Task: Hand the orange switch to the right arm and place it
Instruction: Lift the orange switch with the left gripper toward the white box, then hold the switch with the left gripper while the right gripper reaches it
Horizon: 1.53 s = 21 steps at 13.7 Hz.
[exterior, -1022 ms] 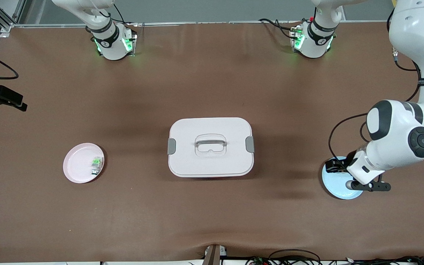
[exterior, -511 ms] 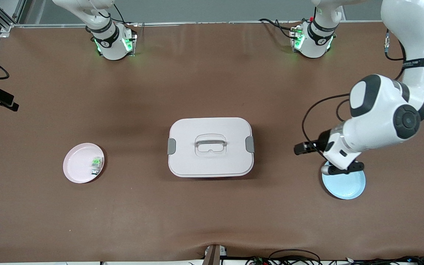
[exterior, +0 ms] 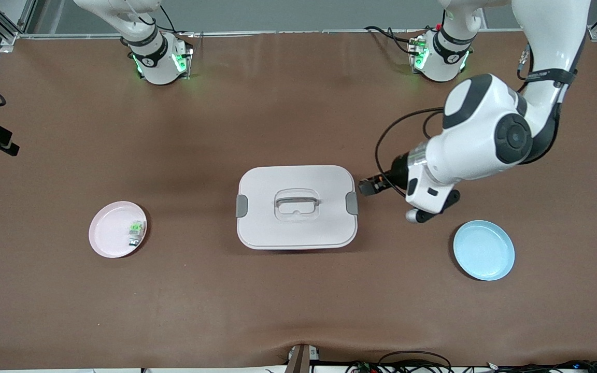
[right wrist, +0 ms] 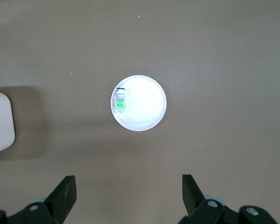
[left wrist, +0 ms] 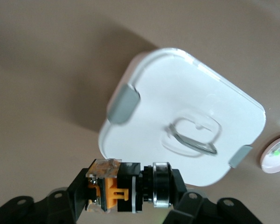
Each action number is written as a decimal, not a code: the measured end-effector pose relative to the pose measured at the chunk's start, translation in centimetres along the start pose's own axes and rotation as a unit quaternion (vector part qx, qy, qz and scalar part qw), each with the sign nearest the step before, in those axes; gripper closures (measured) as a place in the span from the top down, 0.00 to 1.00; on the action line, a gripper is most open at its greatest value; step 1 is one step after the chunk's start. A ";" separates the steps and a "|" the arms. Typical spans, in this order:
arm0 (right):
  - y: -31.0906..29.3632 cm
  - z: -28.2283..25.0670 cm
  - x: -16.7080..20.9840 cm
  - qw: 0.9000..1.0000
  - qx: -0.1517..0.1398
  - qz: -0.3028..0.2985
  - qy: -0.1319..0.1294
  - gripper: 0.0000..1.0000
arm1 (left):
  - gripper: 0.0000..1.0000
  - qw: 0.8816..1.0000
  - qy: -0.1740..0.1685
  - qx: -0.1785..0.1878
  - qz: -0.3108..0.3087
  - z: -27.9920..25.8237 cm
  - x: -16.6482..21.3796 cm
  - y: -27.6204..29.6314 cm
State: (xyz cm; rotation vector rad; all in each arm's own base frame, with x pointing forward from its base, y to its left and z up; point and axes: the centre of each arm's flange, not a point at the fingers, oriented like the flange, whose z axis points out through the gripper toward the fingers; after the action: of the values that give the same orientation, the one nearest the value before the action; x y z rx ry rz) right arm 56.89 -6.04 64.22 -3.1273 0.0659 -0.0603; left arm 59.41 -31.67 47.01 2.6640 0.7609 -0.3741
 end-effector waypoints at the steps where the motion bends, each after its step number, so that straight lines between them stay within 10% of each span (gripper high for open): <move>1: -0.3 0.1 0.0 1.000 0.000 -0.002 -0.001 1.00 | 0.72 1.000 -0.003 0.000 -0.018 0.4 -1.5 1.0; 6: -1.9 2.8 0.3 0.999 0.012 -0.015 -0.047 1.00 | 0.72 0.993 -0.032 -0.001 -0.112 3.8 -8.3 6.4; 10: -4.9 5.0 0.6 0.987 0.143 0.032 -0.060 1.00 | 0.72 0.980 -0.045 -0.037 -0.188 6.1 -12.6 9.9; 15: -8.2 8.3 -2.6 0.952 0.278 0.127 0.020 1.00 | 0.72 0.963 -0.058 -0.083 -0.248 6.8 -17.6 12.6; 21: -19.0 9.7 -10.4 0.930 0.316 0.163 0.090 1.00 | 0.72 0.953 -0.082 -0.083 -0.281 9.7 -20.4 14.1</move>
State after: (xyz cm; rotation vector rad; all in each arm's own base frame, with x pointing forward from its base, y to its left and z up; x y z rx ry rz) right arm 47.67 13.47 54.39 -2.4213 0.4636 -0.2983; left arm 48.89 -56.04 48.75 2.1874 1.4222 -0.6312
